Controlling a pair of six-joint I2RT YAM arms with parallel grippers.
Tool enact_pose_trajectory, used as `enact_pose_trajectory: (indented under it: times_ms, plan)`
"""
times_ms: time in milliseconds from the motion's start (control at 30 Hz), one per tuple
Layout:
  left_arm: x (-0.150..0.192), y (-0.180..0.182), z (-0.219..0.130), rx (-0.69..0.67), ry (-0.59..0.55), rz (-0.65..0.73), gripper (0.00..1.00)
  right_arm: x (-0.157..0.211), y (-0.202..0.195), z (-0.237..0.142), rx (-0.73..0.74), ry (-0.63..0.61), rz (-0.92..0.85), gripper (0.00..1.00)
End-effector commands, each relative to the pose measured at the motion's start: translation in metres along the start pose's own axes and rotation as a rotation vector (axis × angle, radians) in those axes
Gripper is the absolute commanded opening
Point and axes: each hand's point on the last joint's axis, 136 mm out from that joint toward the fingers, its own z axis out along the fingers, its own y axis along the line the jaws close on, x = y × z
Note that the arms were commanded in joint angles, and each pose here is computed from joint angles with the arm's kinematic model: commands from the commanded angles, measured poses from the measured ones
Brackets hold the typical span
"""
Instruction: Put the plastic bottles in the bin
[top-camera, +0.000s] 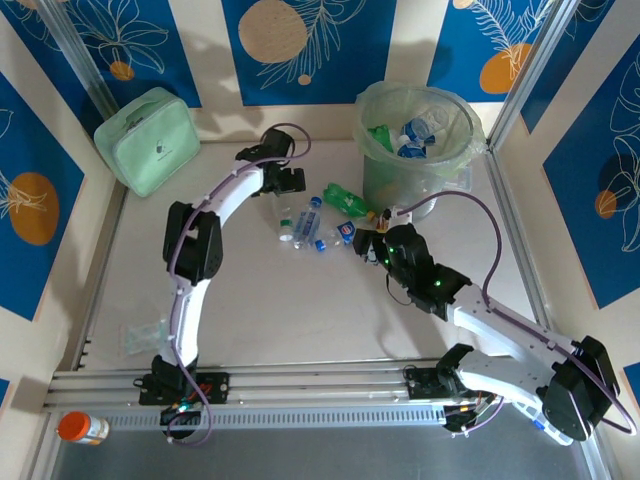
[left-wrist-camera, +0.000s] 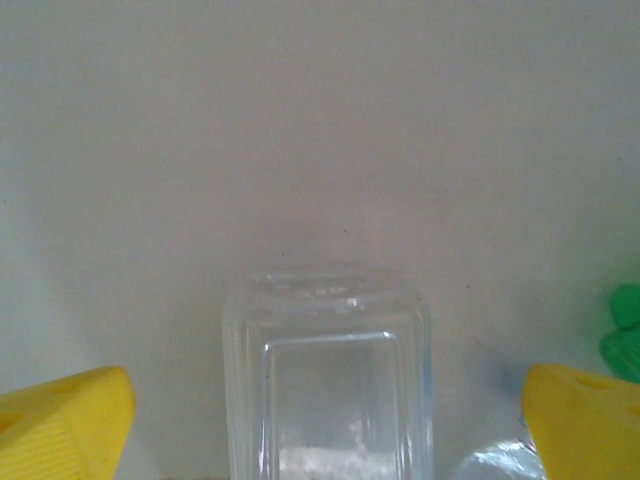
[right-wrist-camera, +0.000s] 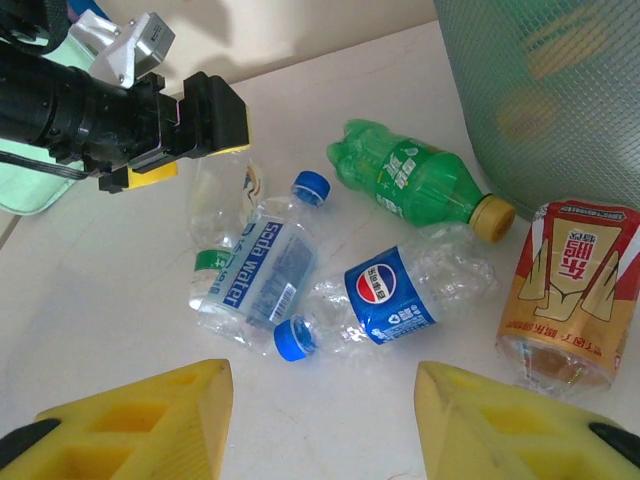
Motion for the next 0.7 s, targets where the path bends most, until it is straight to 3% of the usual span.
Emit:
enact_pose_trajectory:
  times_ms: [0,167,367,667]
  plan:
    - [0.006,0.011,0.006,-0.055,0.05,0.024,0.96,-0.001,0.0,0.004,0.008,-0.017,0.002,0.52]
    - [0.009,0.012,0.023,-0.042,0.079,-0.023,0.88,0.001,0.002,0.008,0.005,-0.007,-0.002,0.52]
    - [0.016,0.014,0.034,-0.042,0.101,-0.022,0.69,0.001,0.005,0.008,-0.009,-0.003,-0.005,0.51]
    - [-0.002,0.021,0.0,-0.078,0.034,0.01,0.5,0.006,0.007,0.014,-0.016,0.017,-0.015,0.51]
